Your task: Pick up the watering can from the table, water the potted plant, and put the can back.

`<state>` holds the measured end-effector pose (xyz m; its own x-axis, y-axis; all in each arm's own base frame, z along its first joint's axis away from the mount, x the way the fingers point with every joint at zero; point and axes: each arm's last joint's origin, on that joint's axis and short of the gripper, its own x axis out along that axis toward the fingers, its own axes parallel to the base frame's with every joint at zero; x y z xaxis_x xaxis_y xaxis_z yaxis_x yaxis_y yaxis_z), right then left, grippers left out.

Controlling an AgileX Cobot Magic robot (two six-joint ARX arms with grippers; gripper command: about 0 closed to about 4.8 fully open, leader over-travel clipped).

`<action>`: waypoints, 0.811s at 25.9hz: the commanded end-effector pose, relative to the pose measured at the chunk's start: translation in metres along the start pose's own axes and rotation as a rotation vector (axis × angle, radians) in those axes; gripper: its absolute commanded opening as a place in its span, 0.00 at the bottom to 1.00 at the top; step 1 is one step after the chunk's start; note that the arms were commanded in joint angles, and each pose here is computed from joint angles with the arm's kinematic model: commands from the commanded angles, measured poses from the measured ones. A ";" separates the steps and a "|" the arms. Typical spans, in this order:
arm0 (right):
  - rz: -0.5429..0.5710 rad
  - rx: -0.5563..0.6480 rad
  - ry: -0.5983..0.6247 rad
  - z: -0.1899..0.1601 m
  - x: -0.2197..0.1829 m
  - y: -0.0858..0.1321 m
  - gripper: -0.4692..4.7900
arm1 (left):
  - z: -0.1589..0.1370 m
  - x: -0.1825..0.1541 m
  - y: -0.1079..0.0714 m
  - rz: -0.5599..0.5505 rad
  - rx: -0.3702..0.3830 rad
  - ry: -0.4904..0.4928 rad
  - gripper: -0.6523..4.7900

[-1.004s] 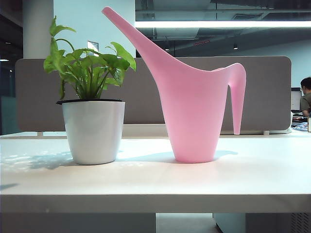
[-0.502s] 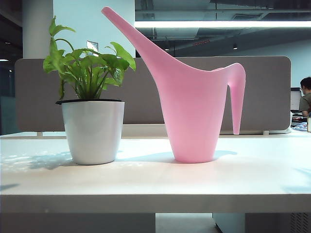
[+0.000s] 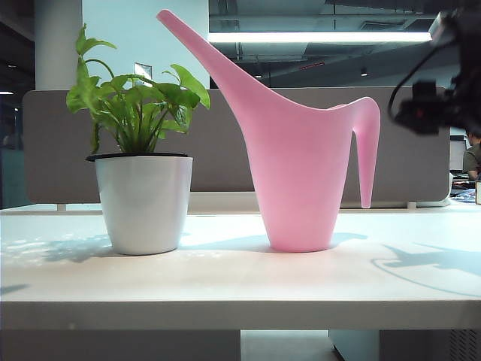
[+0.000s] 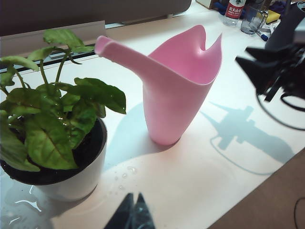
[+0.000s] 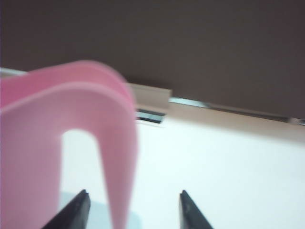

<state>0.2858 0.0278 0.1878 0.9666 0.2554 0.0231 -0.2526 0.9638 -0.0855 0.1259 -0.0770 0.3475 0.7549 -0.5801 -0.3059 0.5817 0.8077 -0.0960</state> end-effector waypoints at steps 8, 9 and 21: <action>0.091 -0.001 -0.035 -0.017 0.033 -0.001 0.63 | 0.002 -0.001 0.000 -0.003 0.005 -0.013 0.13; 0.098 -0.001 -0.036 -0.016 0.038 -0.002 0.64 | 0.002 -0.001 0.000 -0.003 0.005 -0.013 0.13; 0.212 0.017 0.022 -0.011 0.093 -0.010 0.67 | 0.002 -0.001 0.000 -0.003 0.005 -0.012 0.13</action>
<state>0.3763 0.0409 0.1768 0.8962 0.4433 -0.0158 -0.4432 0.8935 -0.0717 0.1260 -0.0771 0.3474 0.7547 -0.5800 -0.3066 0.5817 0.8077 -0.0960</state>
